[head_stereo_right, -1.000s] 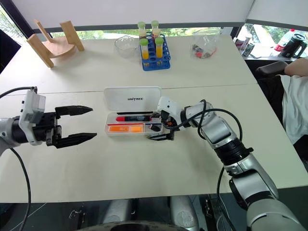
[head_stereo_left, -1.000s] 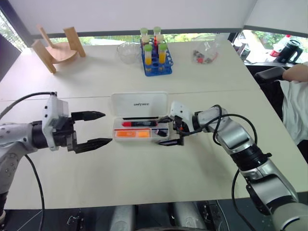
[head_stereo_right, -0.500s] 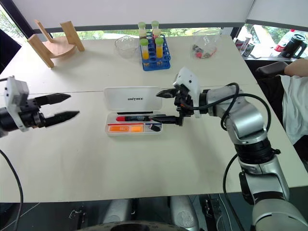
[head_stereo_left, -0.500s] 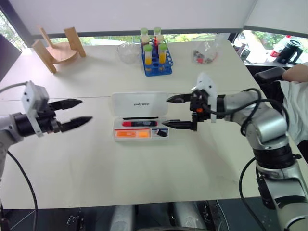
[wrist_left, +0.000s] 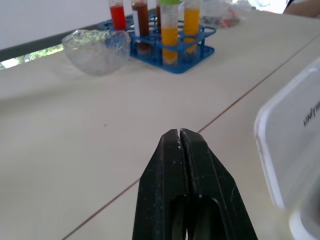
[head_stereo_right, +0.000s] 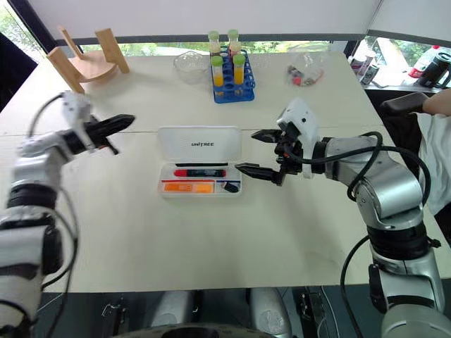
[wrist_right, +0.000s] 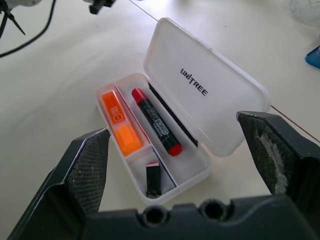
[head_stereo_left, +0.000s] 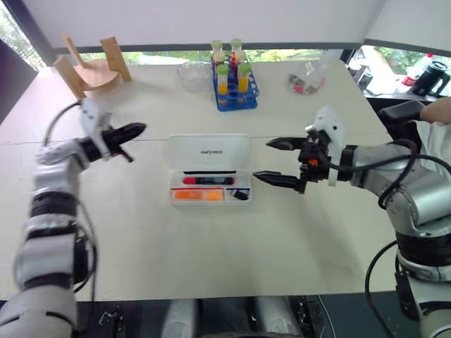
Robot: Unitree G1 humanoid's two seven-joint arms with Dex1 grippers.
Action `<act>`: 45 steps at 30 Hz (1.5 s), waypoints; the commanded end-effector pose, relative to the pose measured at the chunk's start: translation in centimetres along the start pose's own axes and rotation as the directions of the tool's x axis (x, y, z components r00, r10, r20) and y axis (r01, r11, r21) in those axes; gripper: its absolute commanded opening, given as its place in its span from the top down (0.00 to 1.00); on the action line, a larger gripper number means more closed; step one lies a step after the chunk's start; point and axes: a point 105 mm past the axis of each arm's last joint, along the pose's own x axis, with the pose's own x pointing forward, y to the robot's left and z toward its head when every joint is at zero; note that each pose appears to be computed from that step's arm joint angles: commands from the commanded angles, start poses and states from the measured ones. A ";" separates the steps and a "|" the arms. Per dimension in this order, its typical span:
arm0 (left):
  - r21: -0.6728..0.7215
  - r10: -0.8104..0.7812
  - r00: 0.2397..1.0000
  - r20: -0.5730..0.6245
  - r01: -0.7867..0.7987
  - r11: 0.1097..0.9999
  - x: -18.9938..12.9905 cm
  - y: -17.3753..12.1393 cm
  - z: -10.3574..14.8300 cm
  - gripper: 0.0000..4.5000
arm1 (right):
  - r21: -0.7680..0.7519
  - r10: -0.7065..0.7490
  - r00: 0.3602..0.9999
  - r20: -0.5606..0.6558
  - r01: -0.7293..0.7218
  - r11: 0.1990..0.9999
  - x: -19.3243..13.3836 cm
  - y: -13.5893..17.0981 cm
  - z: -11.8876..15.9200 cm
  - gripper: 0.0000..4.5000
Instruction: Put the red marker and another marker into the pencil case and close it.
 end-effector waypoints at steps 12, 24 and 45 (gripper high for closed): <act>-0.126 -0.438 0.899 -0.023 0.432 0.893 -0.6 -4.8 -0.2 1.00 | -0.021 -0.068 0.998 0.002 0.068 0.997 -1.5 0.1 0.6 0.00; -0.076 -0.448 0.786 -0.425 0.462 0.883 -0.6 -9.9 -10.0 1.00 | -0.022 -0.036 0.999 -0.012 0.036 0.999 -1.2 0.5 0.6 0.00; -0.093 -0.200 0.960 -0.198 0.185 0.978 -11.5 -9.0 3.2 1.00 | -0.011 -0.007 0.995 -0.101 0.006 1.000 -1.9 0.0 -2.4 0.00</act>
